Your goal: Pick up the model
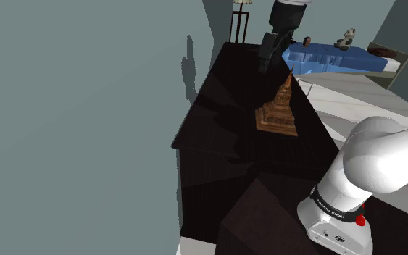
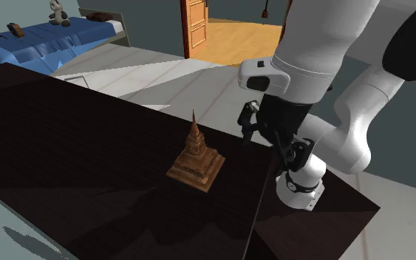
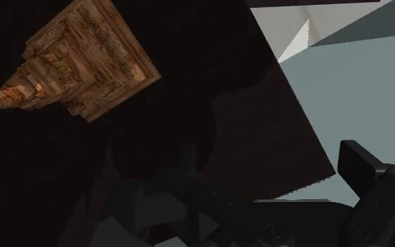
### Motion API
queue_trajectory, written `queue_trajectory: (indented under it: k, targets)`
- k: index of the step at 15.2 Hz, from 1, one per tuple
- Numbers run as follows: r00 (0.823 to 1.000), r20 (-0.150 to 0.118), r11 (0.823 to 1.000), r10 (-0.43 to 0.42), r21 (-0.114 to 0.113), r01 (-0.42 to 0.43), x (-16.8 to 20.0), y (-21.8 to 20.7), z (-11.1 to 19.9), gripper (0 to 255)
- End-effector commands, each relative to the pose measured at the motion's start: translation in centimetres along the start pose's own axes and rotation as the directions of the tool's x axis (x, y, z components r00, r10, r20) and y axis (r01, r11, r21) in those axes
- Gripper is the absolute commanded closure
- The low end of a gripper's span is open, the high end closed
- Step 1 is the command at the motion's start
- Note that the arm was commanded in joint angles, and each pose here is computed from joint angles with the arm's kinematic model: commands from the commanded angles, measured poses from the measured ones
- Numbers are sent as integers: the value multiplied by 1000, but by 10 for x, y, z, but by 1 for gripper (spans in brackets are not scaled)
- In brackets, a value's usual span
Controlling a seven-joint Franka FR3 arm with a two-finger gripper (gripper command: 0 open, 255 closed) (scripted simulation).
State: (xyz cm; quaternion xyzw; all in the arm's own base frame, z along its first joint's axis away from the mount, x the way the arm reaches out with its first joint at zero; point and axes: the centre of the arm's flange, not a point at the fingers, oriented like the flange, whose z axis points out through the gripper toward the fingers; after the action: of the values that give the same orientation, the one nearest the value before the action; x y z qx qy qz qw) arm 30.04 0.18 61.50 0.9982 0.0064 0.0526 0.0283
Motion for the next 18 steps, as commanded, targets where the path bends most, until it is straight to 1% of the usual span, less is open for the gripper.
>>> queue_trajectory:
  k: [1,3,5,7,9,11,13,15,18]
  targets:
    - [1000,0,1000,0,0,0,0,0,0,0]
    - [995,30,995,95,28,-96,18,27,4,0]
    - [980,62,980,188,53,-191,33,56,9,0]
    - [956,97,956,278,74,-285,44,85,16,0]
    - [922,133,921,364,92,-377,53,116,24,0]
    - [879,171,878,446,106,-466,59,146,33,0]
    - [827,209,826,522,117,-551,62,177,42,0]
    - [767,249,767,591,123,-630,61,208,53,0]
    - [664,307,663,681,125,-738,54,253,71,0]
